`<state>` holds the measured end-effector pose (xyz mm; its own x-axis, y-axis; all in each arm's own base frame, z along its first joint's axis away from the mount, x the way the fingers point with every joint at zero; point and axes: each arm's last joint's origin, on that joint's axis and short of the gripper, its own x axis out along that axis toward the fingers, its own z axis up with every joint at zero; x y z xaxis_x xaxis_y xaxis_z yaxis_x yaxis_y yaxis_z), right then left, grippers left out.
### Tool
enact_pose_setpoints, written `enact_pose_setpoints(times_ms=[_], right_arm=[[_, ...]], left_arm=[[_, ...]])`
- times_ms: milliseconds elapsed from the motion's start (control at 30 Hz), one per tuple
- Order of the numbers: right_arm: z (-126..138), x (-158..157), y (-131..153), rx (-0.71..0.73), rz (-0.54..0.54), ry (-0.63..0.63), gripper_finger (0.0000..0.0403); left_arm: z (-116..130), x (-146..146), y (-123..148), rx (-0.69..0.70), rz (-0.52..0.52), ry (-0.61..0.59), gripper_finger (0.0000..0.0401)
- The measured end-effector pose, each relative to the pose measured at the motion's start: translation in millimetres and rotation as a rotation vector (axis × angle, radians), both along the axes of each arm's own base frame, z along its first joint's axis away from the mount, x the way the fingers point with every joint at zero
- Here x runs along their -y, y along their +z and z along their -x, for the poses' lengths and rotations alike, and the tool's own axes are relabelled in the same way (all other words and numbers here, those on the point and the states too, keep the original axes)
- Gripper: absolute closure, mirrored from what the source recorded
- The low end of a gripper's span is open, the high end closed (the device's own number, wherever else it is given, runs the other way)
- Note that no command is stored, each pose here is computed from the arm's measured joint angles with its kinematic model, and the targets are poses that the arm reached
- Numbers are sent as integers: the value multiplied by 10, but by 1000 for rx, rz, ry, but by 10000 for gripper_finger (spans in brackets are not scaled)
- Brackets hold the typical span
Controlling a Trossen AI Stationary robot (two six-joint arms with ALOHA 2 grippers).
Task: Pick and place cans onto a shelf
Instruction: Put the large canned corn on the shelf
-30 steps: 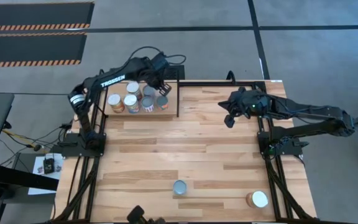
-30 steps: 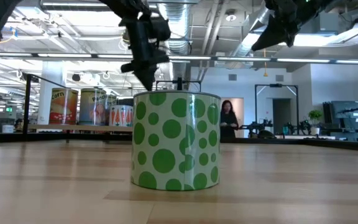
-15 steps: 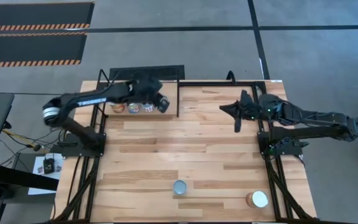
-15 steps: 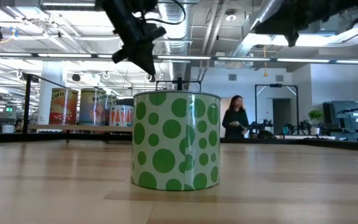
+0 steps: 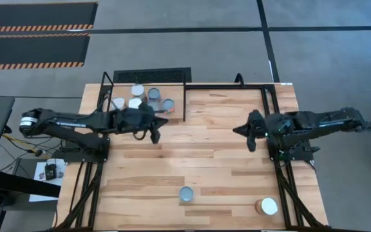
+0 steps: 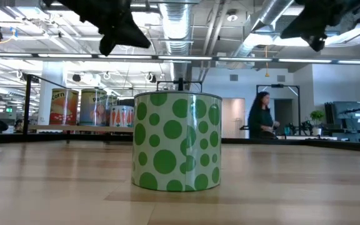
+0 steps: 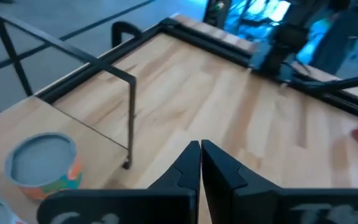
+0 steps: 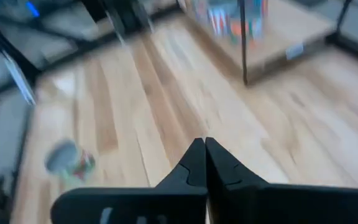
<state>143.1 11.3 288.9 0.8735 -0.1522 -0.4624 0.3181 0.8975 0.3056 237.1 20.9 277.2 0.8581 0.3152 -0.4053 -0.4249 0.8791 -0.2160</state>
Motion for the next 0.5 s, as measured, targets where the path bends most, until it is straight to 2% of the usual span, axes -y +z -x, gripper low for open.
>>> enact_pose_setpoints(times_ms=[300,500], right_arm=[[-55,-383,-25,-336,-153,-11,391],[-65,-718,-117,-456,-311,-46,345]], left_arm=[[223,162,-61,34,-23,-76,401],[292,189,-73,27,-53,-111,401]])
